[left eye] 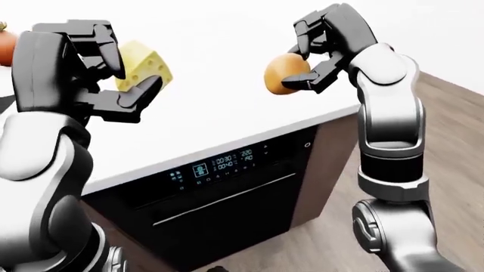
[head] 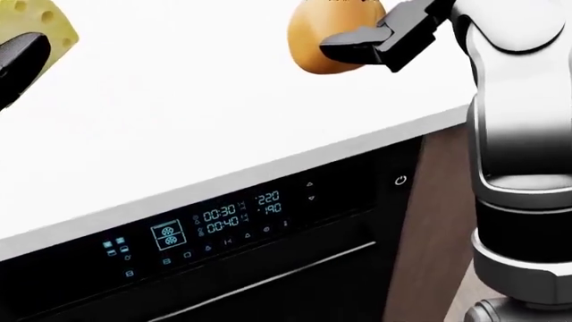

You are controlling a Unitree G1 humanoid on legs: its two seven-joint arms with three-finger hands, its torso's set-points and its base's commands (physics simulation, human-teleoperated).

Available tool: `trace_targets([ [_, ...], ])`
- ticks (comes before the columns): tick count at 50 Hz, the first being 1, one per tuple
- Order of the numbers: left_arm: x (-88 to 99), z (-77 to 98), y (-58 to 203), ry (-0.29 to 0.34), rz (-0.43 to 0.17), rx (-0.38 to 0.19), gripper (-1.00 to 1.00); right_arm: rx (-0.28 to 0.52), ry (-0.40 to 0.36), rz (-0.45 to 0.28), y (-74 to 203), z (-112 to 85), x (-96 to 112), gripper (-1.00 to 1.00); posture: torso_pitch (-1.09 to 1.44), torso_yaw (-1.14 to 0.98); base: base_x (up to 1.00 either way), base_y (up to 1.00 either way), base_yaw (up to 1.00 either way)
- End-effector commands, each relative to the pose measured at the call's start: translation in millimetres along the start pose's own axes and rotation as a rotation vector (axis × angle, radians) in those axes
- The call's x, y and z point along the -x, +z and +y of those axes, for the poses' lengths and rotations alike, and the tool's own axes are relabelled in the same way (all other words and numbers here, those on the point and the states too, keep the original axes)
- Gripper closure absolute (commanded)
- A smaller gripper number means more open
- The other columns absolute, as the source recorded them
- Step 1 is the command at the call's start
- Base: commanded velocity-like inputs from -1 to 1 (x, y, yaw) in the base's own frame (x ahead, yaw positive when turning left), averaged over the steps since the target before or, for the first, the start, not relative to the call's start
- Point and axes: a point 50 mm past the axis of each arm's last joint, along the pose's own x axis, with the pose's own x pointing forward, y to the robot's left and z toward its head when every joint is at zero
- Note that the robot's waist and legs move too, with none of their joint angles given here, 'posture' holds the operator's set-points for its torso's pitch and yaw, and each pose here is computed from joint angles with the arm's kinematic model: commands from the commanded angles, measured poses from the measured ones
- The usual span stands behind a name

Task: Place the bread and cheese on the cutting board.

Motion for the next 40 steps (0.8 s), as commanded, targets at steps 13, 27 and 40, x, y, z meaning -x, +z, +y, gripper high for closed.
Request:
trace_targets([
  [13,0.9,8.2,12.7,0.049,-0.067,-0.006,1.0,0.025,-0.018,-0.084,19.7,-2.7,2.1,1.0,0.0,0.0,0.0,1.0,0.0],
  [27,0.5,7.9,11.4,0.049,-0.065,-0.007,1.0,-0.007,-0.018,-0.091,19.0,-3.3,2.7,1.0,0.0,0.0,0.0,0.46,0.0],
  [40,0.9,9.1,12.6,0.051,-0.069,-0.004,1.0,-0.013,-0.023,-0.105,22.2,-4.7,4.2,1.0,0.0,0.0,-0.29,-0.03,0.0],
])
